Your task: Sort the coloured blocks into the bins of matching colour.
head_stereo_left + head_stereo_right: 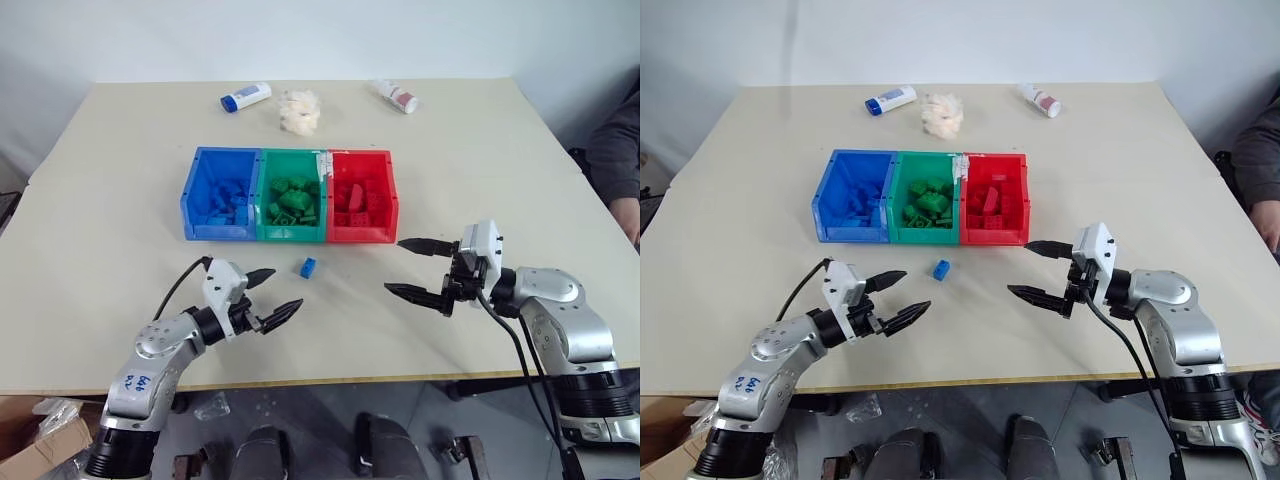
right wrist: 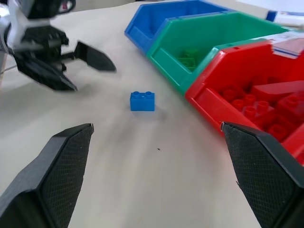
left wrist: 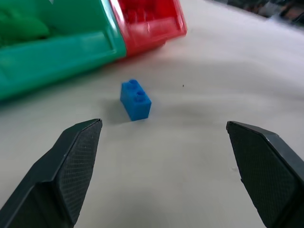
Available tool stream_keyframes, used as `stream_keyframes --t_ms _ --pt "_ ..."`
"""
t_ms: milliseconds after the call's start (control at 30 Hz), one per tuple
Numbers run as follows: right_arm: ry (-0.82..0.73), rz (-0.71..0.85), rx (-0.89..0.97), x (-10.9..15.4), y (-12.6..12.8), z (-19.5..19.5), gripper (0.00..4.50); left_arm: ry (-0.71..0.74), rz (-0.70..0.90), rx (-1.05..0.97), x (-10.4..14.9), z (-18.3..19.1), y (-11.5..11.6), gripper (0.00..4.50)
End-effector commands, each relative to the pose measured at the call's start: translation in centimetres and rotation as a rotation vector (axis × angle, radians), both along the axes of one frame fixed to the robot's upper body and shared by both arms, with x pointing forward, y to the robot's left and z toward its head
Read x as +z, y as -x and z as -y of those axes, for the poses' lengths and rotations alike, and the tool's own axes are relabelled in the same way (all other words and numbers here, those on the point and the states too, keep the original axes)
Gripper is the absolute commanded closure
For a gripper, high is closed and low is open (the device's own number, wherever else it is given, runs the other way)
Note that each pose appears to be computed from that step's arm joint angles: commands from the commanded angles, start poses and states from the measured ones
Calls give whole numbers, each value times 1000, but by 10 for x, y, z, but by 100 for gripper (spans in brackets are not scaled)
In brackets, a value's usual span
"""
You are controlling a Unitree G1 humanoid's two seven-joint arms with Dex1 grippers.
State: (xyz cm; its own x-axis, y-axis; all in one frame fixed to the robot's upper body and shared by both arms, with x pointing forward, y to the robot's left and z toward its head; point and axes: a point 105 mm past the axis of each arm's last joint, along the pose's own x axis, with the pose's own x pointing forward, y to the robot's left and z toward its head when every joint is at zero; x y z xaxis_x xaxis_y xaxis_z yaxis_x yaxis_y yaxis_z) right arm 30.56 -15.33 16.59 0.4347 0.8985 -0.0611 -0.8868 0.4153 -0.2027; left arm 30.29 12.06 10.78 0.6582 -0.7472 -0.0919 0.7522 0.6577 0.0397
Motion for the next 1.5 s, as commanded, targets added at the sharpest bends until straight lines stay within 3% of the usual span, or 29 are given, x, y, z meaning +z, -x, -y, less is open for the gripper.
stream_keyframes --t_ms 33,333,433,700,800,1000,1133,1200,1333,1500 --pt "-13 53 -8 13 7 0 0 -44 11 16 -6 20 -13 4" --pt "-23 61 -48 13 9 3 0 -119 -57 86 -24 41 -36 4" --pt "-26 63 -58 13 9 4 0 -131 -78 99 -26 43 -39 63" --pt "-27 67 -69 13 7 5 0 -123 -30 116 -21 44 -44 320" --pt "-26 69 -71 14 5 5 0 -103 42 27 -11 51 -39 404" --pt "-25 70 -73 14 4 6 0 -19 133 -140 12 57 -15 403" --pt "-24 70 -76 13 3 7 0 8 164 -135 28 43 -6 403" --pt "-25 70 -77 13 3 7 0 21 188 -70 38 31 -12 403" --pt "-28 72 -76 13 2 6 0 100 305 226 82 -23 -47 403" --pt "-33 74 -66 14 -1 3 0 67 355 309 95 -48 -68 403"
